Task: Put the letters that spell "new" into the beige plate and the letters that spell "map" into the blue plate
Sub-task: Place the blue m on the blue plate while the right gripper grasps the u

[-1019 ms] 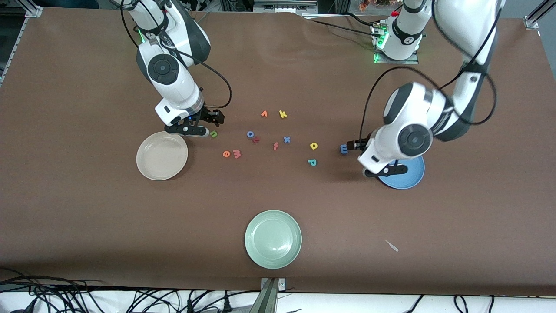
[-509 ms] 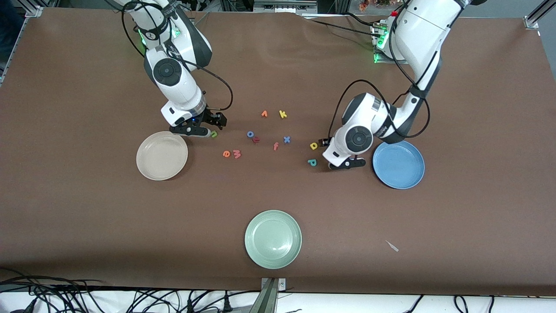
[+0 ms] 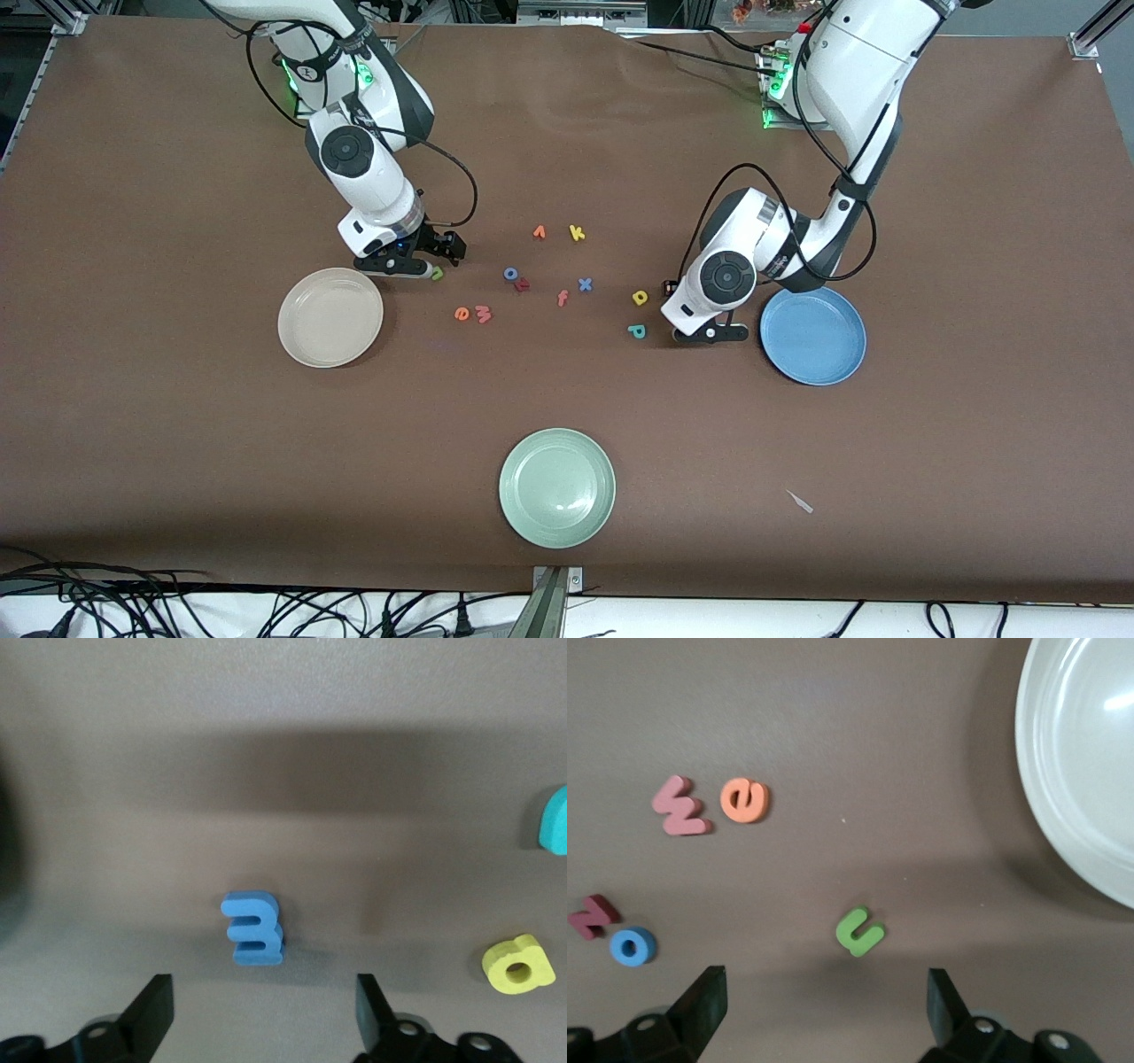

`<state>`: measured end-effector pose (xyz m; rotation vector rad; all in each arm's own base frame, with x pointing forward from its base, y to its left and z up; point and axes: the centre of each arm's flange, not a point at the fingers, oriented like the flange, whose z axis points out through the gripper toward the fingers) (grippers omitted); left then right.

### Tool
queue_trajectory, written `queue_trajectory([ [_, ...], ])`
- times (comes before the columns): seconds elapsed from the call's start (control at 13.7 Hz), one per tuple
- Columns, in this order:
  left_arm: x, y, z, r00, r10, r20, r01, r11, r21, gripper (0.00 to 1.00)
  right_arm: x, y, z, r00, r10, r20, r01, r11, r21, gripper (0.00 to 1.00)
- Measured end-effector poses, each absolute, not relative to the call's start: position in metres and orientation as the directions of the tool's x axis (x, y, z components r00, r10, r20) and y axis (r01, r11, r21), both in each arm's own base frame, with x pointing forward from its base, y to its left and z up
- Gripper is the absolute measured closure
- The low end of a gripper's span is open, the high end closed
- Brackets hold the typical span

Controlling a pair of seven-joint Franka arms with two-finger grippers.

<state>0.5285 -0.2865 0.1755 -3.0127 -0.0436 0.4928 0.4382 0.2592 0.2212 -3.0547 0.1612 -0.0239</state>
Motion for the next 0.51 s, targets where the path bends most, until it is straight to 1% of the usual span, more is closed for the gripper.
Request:
queue_trajectory([
  [0.07,0.528,-0.286,0.173,0.949,0.042,-0.313,0.014,-0.996,-0.089,0.19,0.436,0.258,0.217,0.994,-0.105,0.012,-0.104,-0.991,-0.086,0.0],
  [0.15,0.528,-0.285,0.17,0.95,0.042,-0.31,0.016,-0.996,-0.087,0.19,0.435,0.258,0.213,0.995,-0.102,0.013,-0.101,-0.991,-0.087,0.0],
  [0.22,0.529,-0.284,0.168,0.951,0.043,-0.307,0.017,-0.996,-0.086,0.26,0.433,0.258,0.209,0.995,-0.096,0.016,-0.095,-0.992,-0.088,0.0],
  [0.44,0.531,-0.282,0.167,0.953,0.038,-0.3,0.015,-0.997,-0.078,0.59,0.428,0.258,0.197,0.997,-0.07,0.024,-0.068,-0.994,-0.087,0.0],
  [0.51,0.533,-0.282,0.168,0.955,0.036,-0.294,0.014,-0.997,-0.074,0.64,0.427,0.258,0.193,0.998,-0.062,0.028,-0.059,-0.994,-0.09,0.0],
])
